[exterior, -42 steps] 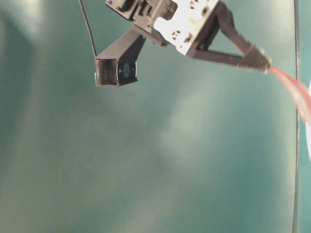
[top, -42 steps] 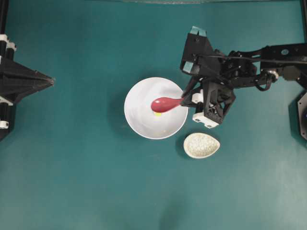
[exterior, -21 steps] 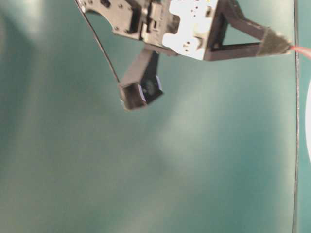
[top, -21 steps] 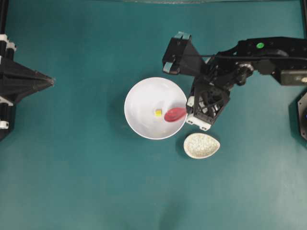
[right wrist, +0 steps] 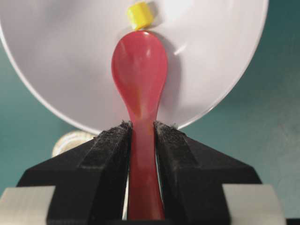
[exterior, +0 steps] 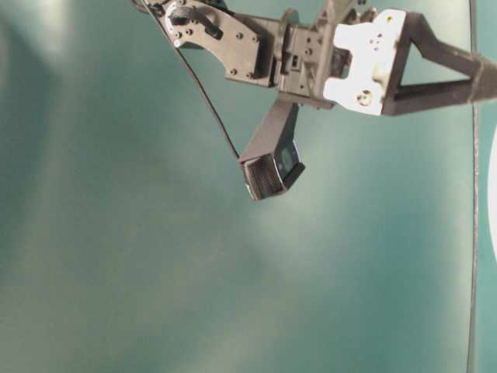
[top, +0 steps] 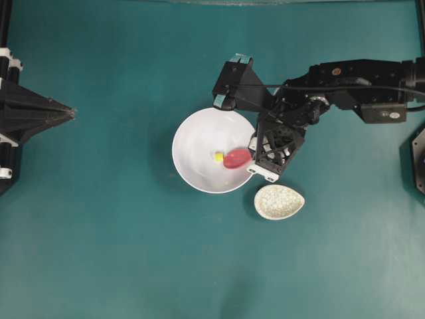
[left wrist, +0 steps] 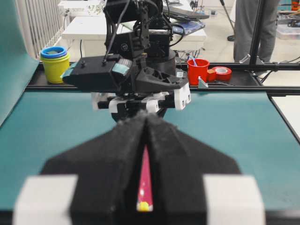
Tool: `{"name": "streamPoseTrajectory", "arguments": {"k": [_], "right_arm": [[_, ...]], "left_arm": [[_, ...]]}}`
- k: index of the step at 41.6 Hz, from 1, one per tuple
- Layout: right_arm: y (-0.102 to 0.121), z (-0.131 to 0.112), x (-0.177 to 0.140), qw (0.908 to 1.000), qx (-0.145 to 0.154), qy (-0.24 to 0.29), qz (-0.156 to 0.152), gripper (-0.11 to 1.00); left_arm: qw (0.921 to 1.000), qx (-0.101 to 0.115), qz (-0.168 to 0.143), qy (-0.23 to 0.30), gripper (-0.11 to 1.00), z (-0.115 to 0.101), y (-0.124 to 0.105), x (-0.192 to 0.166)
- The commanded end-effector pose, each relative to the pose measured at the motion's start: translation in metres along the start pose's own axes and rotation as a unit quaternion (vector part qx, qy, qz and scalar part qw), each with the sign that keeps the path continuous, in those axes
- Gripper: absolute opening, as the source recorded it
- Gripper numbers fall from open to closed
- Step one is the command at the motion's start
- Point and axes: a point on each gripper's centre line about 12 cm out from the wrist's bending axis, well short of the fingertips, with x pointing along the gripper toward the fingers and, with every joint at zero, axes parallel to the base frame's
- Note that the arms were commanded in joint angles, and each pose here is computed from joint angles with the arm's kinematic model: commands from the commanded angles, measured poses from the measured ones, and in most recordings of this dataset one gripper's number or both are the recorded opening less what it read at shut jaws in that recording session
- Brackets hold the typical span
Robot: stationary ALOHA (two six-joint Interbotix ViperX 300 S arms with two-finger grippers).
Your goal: Scoop the yellow hexagonal prism block from the bowl with a spoon using the right arm.
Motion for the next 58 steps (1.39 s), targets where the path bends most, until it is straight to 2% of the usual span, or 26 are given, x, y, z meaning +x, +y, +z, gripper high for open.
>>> {"name": "streamPoseTrajectory", "arguments": {"k": [1,29,43,58], "right_arm": [[0.004,0.01,-0.009,0.9995,-0.003,-0.032,0.006,0.23],[0.002,0.036,-0.007,0.9904,-0.023,-0.136,-0.002,0.23],[0.005,0.042,-0.009,0.9869,-0.02,-0.16,0.007,0.23],[0.015,0.046,-0.013,0.9845,-0.03,-0.172,0.014,0.23]], "left_arm": [[0.9999,0.002,0.001,-0.015,0.0,0.01,0.0,0.002],[0.9999,0.002,0.001,-0.015,0.0,0.011,0.0,0.002],[0.9999,0.002,0.001,-0.015,0.0,0.011,0.001,0.002],[0.9999,0.002,0.001,-0.015,0.0,0.011,0.0,0.002]]}}
